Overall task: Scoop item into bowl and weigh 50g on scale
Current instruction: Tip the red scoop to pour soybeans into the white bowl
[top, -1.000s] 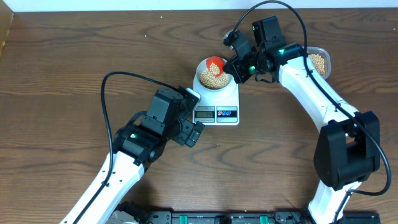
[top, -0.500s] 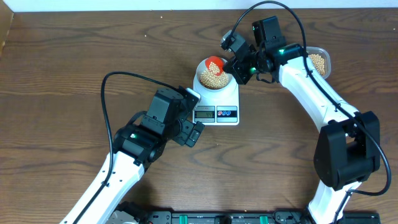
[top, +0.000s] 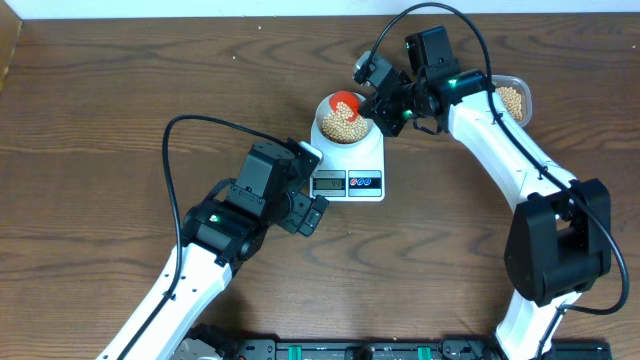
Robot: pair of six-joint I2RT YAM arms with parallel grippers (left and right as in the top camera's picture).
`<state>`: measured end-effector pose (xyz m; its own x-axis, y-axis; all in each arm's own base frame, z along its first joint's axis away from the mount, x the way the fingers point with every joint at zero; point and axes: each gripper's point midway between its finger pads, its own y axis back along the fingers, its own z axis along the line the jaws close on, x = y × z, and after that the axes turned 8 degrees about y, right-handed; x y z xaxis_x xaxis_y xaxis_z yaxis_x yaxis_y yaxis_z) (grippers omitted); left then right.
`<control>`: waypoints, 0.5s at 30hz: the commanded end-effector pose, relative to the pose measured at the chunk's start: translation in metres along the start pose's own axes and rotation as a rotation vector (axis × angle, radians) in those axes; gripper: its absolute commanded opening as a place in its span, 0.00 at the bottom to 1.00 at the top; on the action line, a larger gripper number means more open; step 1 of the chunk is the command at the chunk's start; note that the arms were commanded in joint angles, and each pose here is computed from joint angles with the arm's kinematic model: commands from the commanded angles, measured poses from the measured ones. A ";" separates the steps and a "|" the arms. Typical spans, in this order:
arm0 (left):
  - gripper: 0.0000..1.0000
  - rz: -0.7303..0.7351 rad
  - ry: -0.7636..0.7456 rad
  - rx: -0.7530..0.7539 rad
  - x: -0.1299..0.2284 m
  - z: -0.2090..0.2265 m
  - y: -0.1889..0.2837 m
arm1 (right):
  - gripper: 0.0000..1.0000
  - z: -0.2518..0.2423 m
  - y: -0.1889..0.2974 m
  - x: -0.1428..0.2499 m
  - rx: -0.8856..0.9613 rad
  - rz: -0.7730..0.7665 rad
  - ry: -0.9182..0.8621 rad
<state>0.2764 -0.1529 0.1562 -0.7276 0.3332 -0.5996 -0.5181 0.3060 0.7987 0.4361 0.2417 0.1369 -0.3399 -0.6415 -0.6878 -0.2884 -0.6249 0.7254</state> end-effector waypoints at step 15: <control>0.98 -0.035 0.007 0.009 -0.012 -0.001 0.008 | 0.01 0.009 0.011 -0.020 0.006 -0.034 0.104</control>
<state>0.2763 -0.1529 0.1562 -0.7276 0.3333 -0.5996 -0.5179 0.3064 0.7987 0.4318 0.2485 0.1364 -0.2853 -0.6694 -0.6859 -0.2774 -0.6274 0.7276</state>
